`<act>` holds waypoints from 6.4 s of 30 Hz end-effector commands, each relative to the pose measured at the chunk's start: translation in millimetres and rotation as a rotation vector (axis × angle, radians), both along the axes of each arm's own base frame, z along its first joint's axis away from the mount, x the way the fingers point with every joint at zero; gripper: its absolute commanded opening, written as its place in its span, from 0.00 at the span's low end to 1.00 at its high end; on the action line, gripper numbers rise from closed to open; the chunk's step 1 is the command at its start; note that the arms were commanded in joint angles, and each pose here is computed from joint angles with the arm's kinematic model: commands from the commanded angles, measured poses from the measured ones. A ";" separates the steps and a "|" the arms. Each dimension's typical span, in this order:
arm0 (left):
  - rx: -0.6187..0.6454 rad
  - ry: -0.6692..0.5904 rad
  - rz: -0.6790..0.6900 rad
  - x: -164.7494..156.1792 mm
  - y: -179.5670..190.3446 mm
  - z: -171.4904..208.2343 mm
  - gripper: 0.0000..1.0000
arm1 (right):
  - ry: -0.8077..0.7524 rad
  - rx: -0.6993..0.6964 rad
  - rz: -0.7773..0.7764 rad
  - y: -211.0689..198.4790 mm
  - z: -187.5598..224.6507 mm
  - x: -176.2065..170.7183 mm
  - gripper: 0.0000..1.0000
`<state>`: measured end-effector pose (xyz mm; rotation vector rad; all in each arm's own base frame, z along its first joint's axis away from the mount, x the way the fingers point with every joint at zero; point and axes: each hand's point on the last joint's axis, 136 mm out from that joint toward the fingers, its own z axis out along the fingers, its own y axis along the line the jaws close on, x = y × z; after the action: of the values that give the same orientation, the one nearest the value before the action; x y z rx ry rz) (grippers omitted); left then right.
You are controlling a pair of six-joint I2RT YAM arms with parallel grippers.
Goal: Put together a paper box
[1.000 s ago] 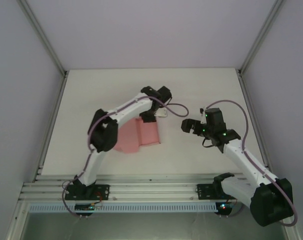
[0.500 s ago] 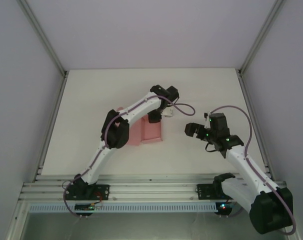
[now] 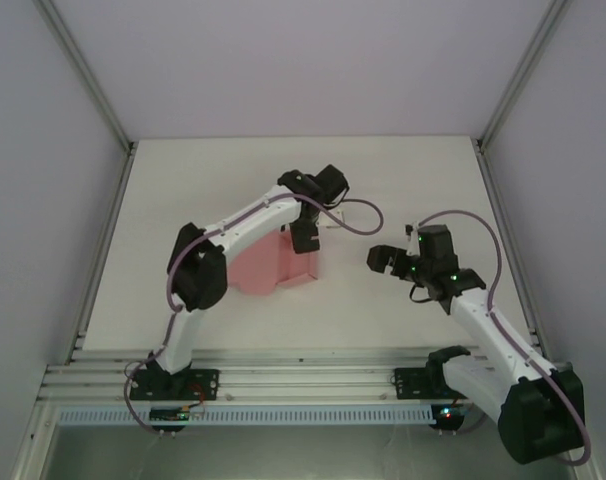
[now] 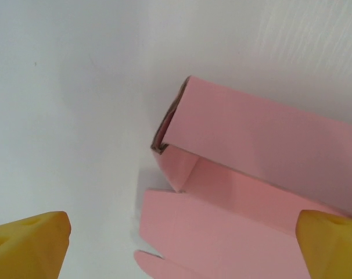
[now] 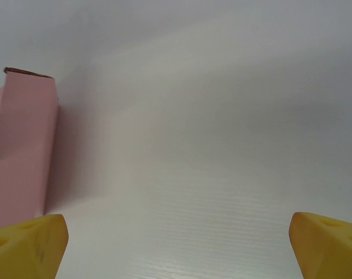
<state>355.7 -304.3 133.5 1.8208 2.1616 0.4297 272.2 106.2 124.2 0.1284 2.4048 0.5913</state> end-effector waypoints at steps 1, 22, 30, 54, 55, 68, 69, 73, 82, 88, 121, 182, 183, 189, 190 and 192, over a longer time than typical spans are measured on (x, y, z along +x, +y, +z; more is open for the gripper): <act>-0.082 -0.063 0.021 1.1 -0.7 15.3 1.00 | -0.068 0.017 0.056 11.3 23.8 12.8 1.00; -0.544 -0.536 0.874 -10.3 164.5 90.9 1.00 | -0.028 -0.293 0.494 149.0 63.7 91.8 0.94; -0.944 -0.355 1.304 -54.0 222.8 48.7 1.00 | 0.107 -0.637 0.871 209.8 13.1 95.5 0.86; -1.065 -0.350 1.306 -69.9 241.0 47.7 1.00 | 0.243 -0.927 1.192 206.8 -53.1 104.2 0.19; -1.067 -0.347 1.305 -69.6 240.5 47.4 1.00 | 0.238 -0.920 1.175 207.0 -52.8 106.1 0.13; -1.168 -0.302 1.278 -61.8 224.9 57.6 0.99 | -0.148 -0.862 0.164 142.4 2.8 162.9 0.00; -1.180 -0.286 1.270 -60.2 221.0 57.2 1.00 | -0.159 -0.843 0.066 131.3 3.9 155.6 0.00; -1.220 -0.223 1.240 -51.8 205.4 54.2 0.99 | -0.204 -0.816 -0.117 114.0 -3.1 127.9 0.00; -1.298 -0.013 1.092 -24.7 152.9 39.5 1.00 | -0.079 -0.668 -0.133 111.7 -58.4 84.4 0.01; -1.252 0.061 0.994 -1.4 129.4 28.6 0.92 | -0.064 -0.581 -0.073 118.0 -66.4 67.3 0.05; -1.166 0.145 0.578 42.4 77.0 6.1 0.00 | -0.039 -0.431 0.072 133.3 -89.4 40.2 0.08; -1.125 -0.364 0.509 6.3 41.8 46.1 0.00 | -0.221 -0.317 0.119 140.2 74.7 124.2 0.00; -1.120 -0.370 0.516 7.7 39.3 44.1 0.00 | -0.245 -0.320 0.100 142.2 76.8 124.8 0.00; -1.139 -0.387 0.552 13.4 26.4 34.5 0.00 | -0.360 -0.244 0.022 159.5 71.8 121.7 0.00; -1.156 -0.378 0.546 13.8 23.0 35.3 0.02 | -0.377 -0.229 0.029 163.2 70.0 120.8 0.00; -1.186 -0.372 0.510 14.0 15.8 38.7 0.03 | -0.393 -0.210 0.039 167.5 66.8 119.8 0.00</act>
<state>375.6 -244.8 144.5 0.4369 1.9847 -0.1826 381.1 238.4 158.1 -0.1551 2.2444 0.1557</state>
